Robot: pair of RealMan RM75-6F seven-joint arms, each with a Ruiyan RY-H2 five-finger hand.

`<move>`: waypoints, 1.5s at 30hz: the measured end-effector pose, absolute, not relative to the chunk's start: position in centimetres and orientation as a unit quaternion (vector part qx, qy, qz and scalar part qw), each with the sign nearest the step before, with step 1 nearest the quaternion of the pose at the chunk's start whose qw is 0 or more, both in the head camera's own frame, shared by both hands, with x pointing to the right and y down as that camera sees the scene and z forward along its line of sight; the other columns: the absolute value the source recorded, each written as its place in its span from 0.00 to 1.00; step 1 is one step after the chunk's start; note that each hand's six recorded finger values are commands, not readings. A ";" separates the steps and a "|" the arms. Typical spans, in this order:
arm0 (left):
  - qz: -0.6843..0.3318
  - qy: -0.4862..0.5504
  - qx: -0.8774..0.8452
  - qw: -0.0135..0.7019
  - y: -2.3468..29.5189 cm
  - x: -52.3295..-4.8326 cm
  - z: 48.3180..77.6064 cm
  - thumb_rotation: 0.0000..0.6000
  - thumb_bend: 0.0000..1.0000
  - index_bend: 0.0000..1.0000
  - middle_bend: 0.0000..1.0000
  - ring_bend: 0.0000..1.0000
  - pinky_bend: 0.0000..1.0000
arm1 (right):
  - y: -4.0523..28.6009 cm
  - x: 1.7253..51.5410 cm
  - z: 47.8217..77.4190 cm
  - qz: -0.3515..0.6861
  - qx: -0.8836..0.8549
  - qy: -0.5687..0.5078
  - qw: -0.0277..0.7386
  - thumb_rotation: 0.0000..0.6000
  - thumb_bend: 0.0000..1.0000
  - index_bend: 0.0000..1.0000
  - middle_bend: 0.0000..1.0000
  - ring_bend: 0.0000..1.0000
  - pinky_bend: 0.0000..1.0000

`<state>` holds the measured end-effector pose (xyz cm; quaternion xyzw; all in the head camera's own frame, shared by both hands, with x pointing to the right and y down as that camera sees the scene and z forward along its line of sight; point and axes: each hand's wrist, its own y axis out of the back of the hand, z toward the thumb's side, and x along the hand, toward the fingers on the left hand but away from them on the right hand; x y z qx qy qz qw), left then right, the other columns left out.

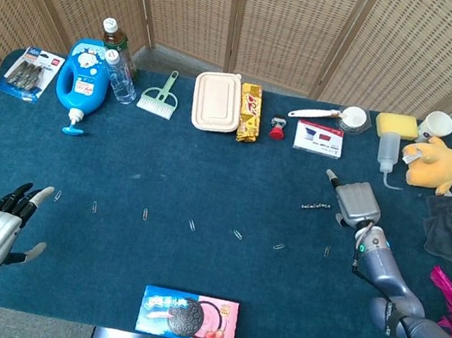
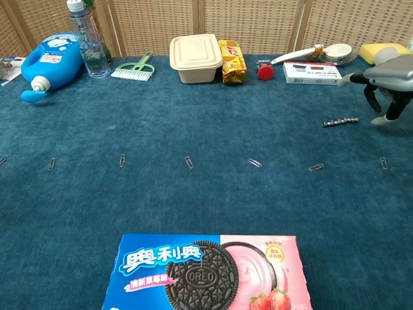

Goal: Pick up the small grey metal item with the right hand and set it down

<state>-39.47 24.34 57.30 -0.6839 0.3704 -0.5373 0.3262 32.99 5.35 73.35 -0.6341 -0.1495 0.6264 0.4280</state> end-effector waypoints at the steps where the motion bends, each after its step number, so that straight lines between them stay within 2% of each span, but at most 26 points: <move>1: -0.537 0.370 -0.684 0.326 24.3 -39.5 57.3 1.00 0.42 0.02 0.15 0.05 0.15 | 5.4 33.0 73.4 0.627 -0.634 -0.150 0.427 1.00 0.30 0.26 0.63 0.68 0.47; 6: -0.537 0.371 -0.684 0.326 24.4 -39.5 57.2 1.00 0.42 0.02 0.15 0.05 0.15 | 5.6 32.6 73.6 0.627 -0.638 -0.151 0.421 1.00 0.30 0.37 0.66 0.69 0.48; 9: -0.537 0.372 -0.683 0.327 24.4 -39.5 57.2 1.00 0.42 0.02 0.15 0.05 0.15 | 5.6 32.5 73.7 0.627 -0.639 -0.157 0.417 1.00 0.30 0.39 0.67 0.70 0.48; 32: -0.540 0.375 -0.681 0.322 24.6 -40.1 57.4 1.00 0.42 0.02 0.15 0.05 0.15 | 4.9 31.5 75.0 0.635 -0.641 -0.167 0.399 1.00 0.30 0.45 0.71 0.73 0.48; 45: -0.541 0.375 -0.680 0.322 24.6 -40.3 57.4 1.00 0.42 0.02 0.15 0.05 0.15 | 4.6 30.8 75.1 0.634 -0.643 -0.167 0.396 1.00 0.35 0.47 0.72 0.74 0.49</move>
